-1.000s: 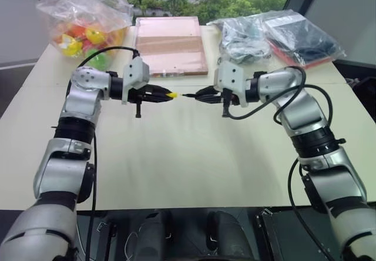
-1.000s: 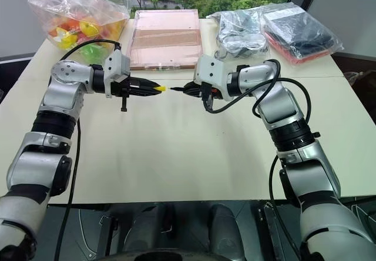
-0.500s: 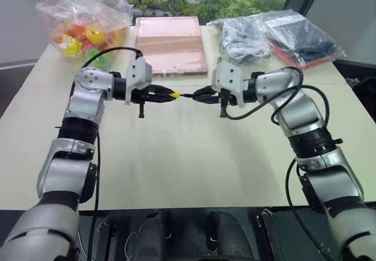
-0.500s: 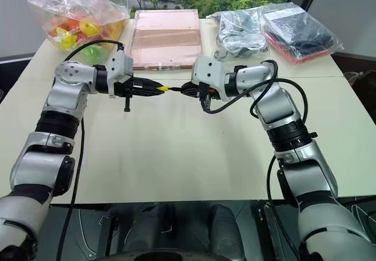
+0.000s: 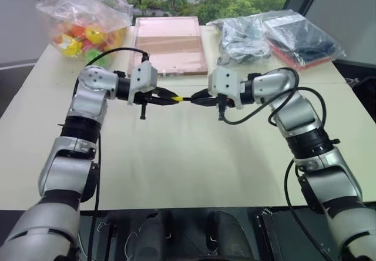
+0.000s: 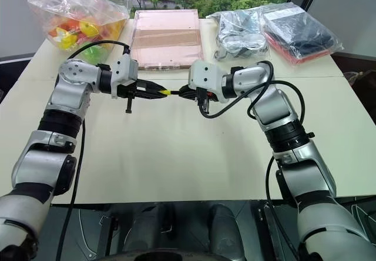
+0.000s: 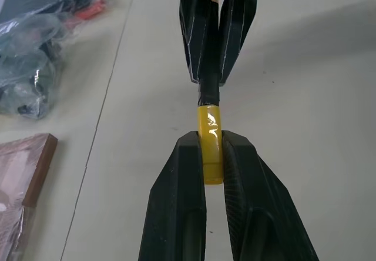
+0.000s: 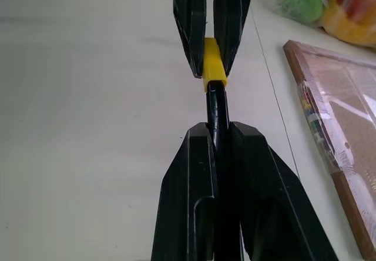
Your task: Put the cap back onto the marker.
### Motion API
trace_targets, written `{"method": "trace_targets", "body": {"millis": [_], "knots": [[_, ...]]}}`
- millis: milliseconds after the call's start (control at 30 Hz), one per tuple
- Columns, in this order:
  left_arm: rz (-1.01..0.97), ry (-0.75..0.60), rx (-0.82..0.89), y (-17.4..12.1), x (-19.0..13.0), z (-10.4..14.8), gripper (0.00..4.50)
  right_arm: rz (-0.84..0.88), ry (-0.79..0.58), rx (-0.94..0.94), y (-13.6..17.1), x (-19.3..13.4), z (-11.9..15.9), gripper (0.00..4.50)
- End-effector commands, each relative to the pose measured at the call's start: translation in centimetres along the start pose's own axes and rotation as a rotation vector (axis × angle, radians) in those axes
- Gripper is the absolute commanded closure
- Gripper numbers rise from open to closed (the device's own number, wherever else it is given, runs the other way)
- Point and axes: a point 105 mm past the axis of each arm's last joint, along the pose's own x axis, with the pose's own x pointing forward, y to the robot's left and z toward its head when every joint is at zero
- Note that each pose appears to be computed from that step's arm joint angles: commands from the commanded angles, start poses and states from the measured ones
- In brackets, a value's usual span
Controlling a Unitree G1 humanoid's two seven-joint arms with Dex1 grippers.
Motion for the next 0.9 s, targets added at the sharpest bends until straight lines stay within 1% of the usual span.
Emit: {"method": "trace_targets", "body": {"millis": [33, 267, 567, 733, 900], "knots": [[-0.065, -0.021, 0.080, -0.1, 0.9, 2.0, 4.45, -0.047, -0.045, -0.089, -1.5, -0.3, 2.3, 4.50], [-0.082, -0.031, 0.066, -0.4, 1.7, 1.9, 4.45, -0.063, -0.064, -0.103, -1.8, 0.0, 2.9, 4.50], [-0.099, -0.040, 0.092, -0.6, 3.0, 2.2, 4.45, -0.075, -0.080, -0.094, -2.0, 0.4, 3.3, 4.50], [-0.135, -0.074, 0.049, -1.1, 3.8, 2.5, 4.45, -0.088, -0.106, -0.100, -2.2, 0.8, 4.1, 4.50], [-0.131, -0.086, 0.053, -1.0, 4.4, 2.7, 4.45, -0.093, -0.117, -0.097, -2.2, 1.0, 4.4, 4.50]]}}
